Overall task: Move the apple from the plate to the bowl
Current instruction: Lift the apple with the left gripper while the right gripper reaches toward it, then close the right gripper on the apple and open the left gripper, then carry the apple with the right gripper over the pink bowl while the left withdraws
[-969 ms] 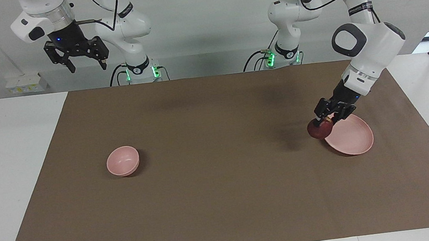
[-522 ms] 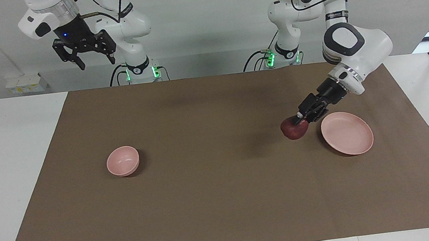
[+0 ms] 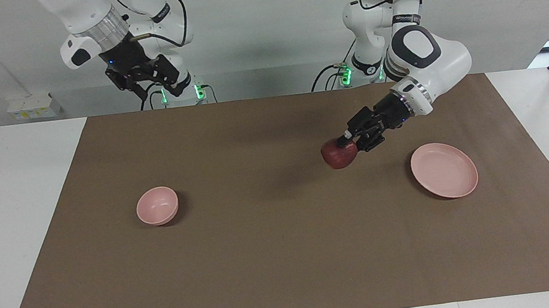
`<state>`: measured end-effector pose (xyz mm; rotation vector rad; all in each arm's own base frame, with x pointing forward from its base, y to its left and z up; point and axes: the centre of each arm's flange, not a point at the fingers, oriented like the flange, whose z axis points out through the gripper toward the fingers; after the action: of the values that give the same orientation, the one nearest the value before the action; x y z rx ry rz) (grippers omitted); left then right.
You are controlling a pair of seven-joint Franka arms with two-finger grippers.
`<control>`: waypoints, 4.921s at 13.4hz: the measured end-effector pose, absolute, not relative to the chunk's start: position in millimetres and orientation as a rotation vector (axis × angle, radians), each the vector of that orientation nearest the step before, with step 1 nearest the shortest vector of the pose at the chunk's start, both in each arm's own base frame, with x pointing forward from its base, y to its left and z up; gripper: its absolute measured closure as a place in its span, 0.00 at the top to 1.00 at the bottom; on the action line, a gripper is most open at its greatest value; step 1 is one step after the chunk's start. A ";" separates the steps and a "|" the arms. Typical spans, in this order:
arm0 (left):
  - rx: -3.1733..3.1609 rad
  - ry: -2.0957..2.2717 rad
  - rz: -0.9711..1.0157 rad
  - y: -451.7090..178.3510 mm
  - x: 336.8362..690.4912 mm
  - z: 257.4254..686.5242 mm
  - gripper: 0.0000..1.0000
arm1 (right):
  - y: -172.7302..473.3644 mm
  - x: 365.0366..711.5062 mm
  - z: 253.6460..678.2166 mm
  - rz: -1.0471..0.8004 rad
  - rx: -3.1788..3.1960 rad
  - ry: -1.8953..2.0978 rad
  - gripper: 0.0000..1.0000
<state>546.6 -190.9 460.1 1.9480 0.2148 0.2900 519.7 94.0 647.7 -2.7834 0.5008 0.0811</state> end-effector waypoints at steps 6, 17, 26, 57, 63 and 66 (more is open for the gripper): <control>1.849 0.141 0.292 -238.9 521.2 493.7 0.67 | 126.4 558.5 618.7 0.214 -2.431 0.921 1.00; 1.845 0.112 0.293 -254.4 511.2 502.3 0.67 | 249.9 599.0 545.3 0.488 -1.948 1.299 1.00; 1.849 0.115 0.307 -254.9 510.2 505.0 0.67 | 281.2 589.9 545.2 0.533 -1.911 1.301 1.00; 2.129 0.028 0.539 -240.3 517.1 503.0 1.00 | 100.8 623.1 514.9 -0.019 -2.784 0.613 0.73; 2.374 -0.089 0.596 -194.9 540.4 491.1 1.00 | 7.6 644.6 464.6 -0.176 -3.062 0.125 0.73; 2.463 -0.138 0.625 -168.1 551.7 485.2 1.00 | -9.3 662.7 428.7 -0.263 -3.090 0.059 0.73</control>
<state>551.7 -168.1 485.2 2.4628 -0.1380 0.6250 662.7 -9.3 428.7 -3.0895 0.0594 -0.2625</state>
